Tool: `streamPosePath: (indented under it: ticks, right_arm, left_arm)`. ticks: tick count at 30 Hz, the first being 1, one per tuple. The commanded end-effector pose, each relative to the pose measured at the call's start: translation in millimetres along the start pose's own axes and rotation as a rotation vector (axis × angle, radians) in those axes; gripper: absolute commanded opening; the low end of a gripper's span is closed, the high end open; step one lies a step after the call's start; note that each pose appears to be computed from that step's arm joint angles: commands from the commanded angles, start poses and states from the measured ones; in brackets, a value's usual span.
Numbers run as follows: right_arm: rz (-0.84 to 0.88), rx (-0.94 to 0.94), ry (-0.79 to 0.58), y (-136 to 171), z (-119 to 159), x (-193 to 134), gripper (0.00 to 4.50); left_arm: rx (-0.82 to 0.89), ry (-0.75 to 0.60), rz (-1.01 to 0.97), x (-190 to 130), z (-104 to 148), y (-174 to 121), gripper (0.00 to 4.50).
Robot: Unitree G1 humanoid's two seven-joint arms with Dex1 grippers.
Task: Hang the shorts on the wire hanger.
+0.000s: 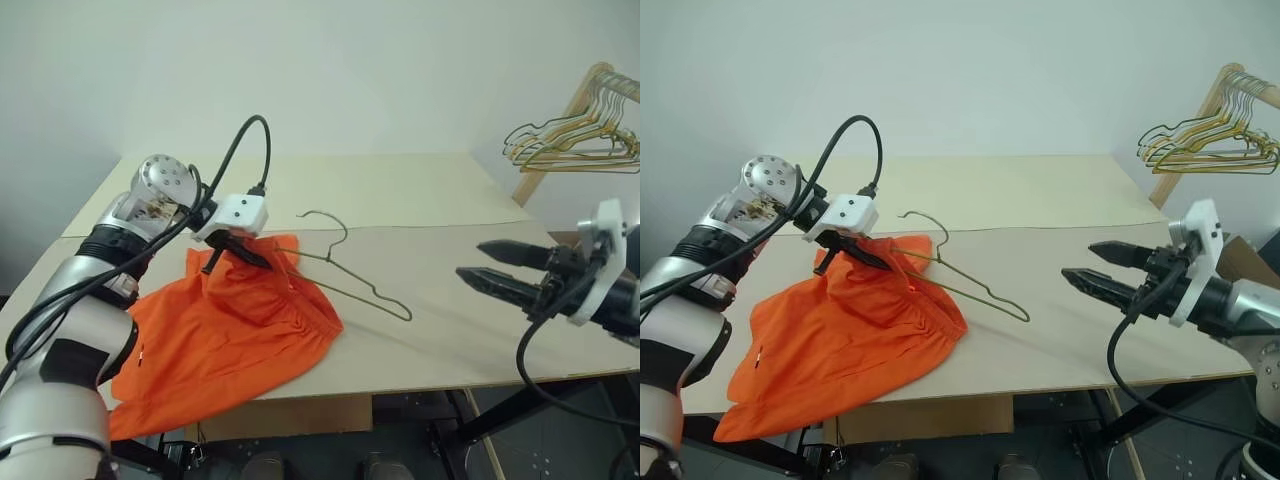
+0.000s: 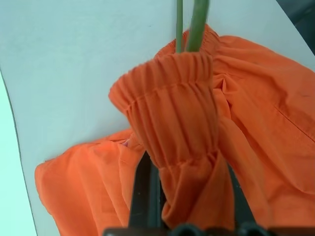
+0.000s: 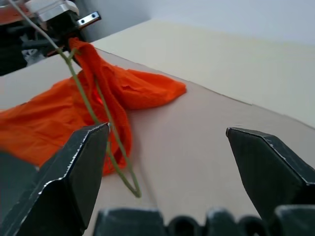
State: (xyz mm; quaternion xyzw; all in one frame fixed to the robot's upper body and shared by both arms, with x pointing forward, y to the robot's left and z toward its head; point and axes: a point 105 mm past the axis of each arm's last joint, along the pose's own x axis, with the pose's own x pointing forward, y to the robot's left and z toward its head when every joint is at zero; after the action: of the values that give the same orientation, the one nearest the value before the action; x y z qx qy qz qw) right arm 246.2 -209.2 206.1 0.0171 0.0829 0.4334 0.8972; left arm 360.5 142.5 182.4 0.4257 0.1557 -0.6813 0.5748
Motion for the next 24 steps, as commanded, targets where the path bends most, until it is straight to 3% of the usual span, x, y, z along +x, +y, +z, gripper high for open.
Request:
streamPosePath:
  ticks: [1,4,6,15,24]
  right_arm:
    - [0.148,-0.049,0.050,33,-5,6,4.42]
    - [0.217,-0.049,0.232,55,-43,25,4.42]
    - [0.213,-0.037,0.268,58,-65,42,4.42]
    - [0.085,0.208,0.246,43,-107,119,4.42]
    - [0.020,0.358,0.223,41,-126,156,4.42]
  left_arm:
    - [0.023,-0.023,0.059,-13,12,12,0.00]
    - [-0.010,-0.065,0.098,-17,19,21,0.00]
    - [-0.036,-0.106,0.121,-20,26,27,0.00]
    - [-0.040,-0.105,0.147,-25,30,33,0.00]
    - [-0.039,-0.100,0.157,-27,30,35,0.00]
